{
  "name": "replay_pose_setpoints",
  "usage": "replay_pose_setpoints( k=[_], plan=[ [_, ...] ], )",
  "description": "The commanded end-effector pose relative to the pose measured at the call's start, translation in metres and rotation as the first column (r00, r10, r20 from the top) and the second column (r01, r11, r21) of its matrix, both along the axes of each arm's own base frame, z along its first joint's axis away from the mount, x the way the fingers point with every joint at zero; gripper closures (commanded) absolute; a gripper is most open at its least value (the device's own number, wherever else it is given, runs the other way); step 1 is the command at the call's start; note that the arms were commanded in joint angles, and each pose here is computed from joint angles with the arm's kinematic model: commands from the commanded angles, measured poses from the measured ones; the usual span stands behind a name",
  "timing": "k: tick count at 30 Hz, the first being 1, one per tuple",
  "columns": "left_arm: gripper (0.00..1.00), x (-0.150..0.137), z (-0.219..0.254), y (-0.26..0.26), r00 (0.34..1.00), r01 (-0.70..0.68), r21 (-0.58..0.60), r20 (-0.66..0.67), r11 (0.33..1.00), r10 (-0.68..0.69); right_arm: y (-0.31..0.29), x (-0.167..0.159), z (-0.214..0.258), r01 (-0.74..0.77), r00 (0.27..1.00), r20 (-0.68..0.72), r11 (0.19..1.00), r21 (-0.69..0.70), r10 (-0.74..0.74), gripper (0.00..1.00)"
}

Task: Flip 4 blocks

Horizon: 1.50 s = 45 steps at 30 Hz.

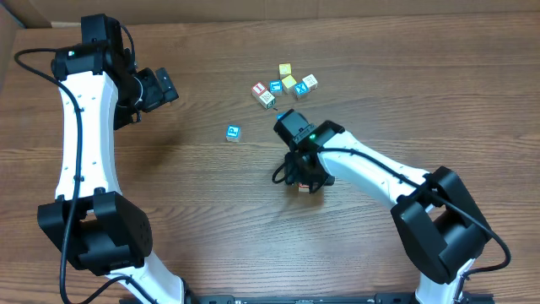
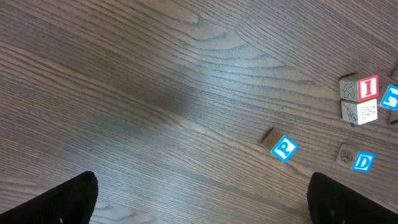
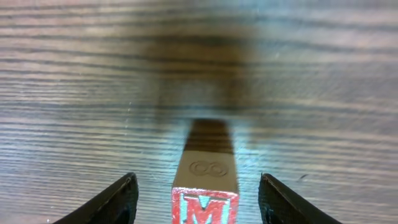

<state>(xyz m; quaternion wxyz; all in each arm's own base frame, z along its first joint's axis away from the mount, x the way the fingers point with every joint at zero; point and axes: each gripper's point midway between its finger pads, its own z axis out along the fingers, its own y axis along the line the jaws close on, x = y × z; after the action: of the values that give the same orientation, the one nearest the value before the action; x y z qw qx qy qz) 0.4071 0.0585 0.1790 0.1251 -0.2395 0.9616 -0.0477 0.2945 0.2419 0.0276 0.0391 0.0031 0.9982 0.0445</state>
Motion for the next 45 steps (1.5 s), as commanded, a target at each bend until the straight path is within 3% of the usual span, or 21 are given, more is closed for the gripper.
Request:
replay_pose_setpoints(
  k=[1, 8, 10, 12, 26, 29, 40, 45],
  plan=[
    [0.00, -0.001, -0.004, 0.001, 1.000, -0.016, 0.001, -0.013, 1.000, 0.016, 0.005, 0.043, 0.036, -0.070, 0.992, 0.107, 0.996, 0.052, 0.064, 0.36],
    [0.00, -0.001, -0.004, 0.001, 1.000, -0.016, 0.001, -0.013, 1.000, 0.016, 0.017, 0.099, 0.091, -0.115, 0.958, 0.277, 0.980, 0.163, 0.067, 0.34],
    [0.00, -0.001, -0.004, 0.001, 1.000, -0.016, 0.001, -0.013, 1.000, 0.016, 0.022, 0.109, 0.091, -0.144, 0.943, 0.323, 0.976, 0.166, 0.084, 0.25],
    [0.00, -0.001, -0.004, 0.001, 1.000, -0.016, 0.001, -0.013, 1.000, 0.016, 0.027, 0.116, 0.087, -0.153, 0.933, 0.350, 0.973, 0.174, 0.084, 0.20],
    [0.00, -0.001, -0.004, 0.001, 1.000, -0.016, 0.001, -0.013, 1.000, 0.016, 0.045, 0.140, -0.006, -0.147, 0.935, 0.339, 0.982, 0.116, 0.100, 0.20],
    [0.01, -0.001, -0.004, 0.001, 1.000, -0.016, 0.001, -0.013, 1.000, 0.016, 0.047, 0.144, -0.011, -0.148, 0.932, 0.348, 0.982, 0.120, 0.098, 0.22],
    [0.00, -0.001, -0.004, 0.001, 1.000, -0.016, 0.001, -0.013, 1.000, 0.016, 0.044, 0.150, -0.022, -0.133, 0.928, 0.361, 0.987, 0.090, 0.092, 0.48],
    [0.00, -0.001, -0.004, 0.001, 1.000, -0.016, 0.001, -0.013, 1.000, 0.016, 0.047, 0.158, -0.012, -0.137, 0.918, 0.386, 0.986, 0.101, 0.088, 0.54]
  ],
)
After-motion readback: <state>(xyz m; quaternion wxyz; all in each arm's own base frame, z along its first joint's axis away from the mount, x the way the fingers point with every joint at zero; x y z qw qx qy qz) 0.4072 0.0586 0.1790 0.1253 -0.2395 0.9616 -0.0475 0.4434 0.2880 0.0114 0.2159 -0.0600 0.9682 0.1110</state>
